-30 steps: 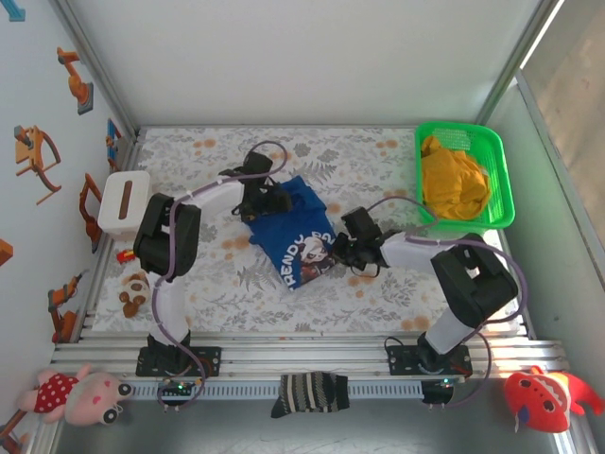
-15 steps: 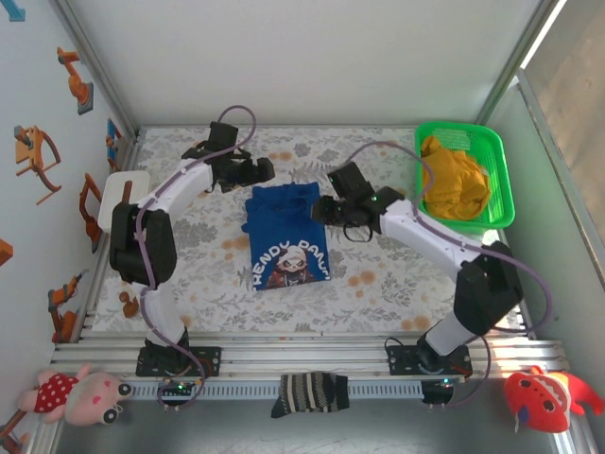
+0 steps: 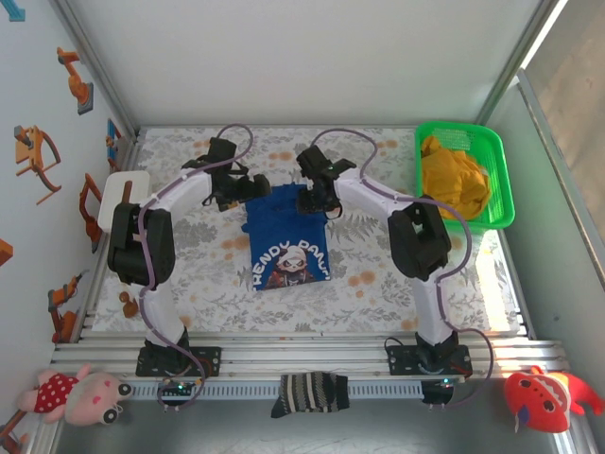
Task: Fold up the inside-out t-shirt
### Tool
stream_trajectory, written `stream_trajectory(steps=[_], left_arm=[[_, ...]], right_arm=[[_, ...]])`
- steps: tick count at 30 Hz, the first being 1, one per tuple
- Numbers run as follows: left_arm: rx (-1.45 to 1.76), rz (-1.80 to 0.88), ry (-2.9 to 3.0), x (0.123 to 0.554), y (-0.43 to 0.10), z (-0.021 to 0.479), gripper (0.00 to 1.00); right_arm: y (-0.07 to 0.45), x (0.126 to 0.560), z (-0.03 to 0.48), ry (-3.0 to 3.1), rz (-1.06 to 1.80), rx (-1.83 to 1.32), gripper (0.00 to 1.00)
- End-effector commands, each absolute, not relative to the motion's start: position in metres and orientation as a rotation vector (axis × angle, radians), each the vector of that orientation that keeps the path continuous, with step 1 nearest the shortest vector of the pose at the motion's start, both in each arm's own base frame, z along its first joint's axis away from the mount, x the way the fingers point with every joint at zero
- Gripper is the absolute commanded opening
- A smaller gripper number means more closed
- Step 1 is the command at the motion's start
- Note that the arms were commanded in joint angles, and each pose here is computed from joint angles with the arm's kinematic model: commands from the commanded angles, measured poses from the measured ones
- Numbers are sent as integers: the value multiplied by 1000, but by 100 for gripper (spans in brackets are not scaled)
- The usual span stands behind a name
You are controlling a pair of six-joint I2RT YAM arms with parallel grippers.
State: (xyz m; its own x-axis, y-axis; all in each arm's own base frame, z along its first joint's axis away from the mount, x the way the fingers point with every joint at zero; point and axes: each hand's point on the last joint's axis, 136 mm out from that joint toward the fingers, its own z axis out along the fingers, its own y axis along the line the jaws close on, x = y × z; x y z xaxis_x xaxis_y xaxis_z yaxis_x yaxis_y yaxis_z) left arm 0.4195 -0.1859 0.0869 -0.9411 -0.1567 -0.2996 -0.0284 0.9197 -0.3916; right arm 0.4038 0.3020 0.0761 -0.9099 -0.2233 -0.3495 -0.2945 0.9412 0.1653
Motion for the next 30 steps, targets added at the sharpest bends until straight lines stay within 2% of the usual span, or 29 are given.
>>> stream_trajectory(steps=[1,6,7,10,11,19,26,28,29,30], left_arm=[[-162,-574,2775,415,-186,77,98],[-188,-617,2775,409,-191,73,99],[-189,-627,2777,406,-194,71,99],[-174,-651,2788,396,-206,64,99],[-163,-653,2793,392,-210,61,99],[-140,-580,2857,375,-211,26,100],[-132,-566,2844,380,-211,28,100],[-133,-570,2833,385,-212,33,100],[-136,-573,2828,387,-211,36,100],[-138,-576,2820,389,-211,41,100]], right_arm=[[302,418,84,2750,285,-396,45],[299,428,63,2797,253,-382,39],[297,429,59,2806,249,-376,33],[292,431,58,2813,254,-362,5],[291,433,62,2805,267,-357,0],[284,464,110,2695,494,-251,0],[266,513,90,2653,714,-2,0],[260,525,90,2617,753,46,27],[258,527,94,2604,758,54,34],[257,527,99,2590,763,51,37]])
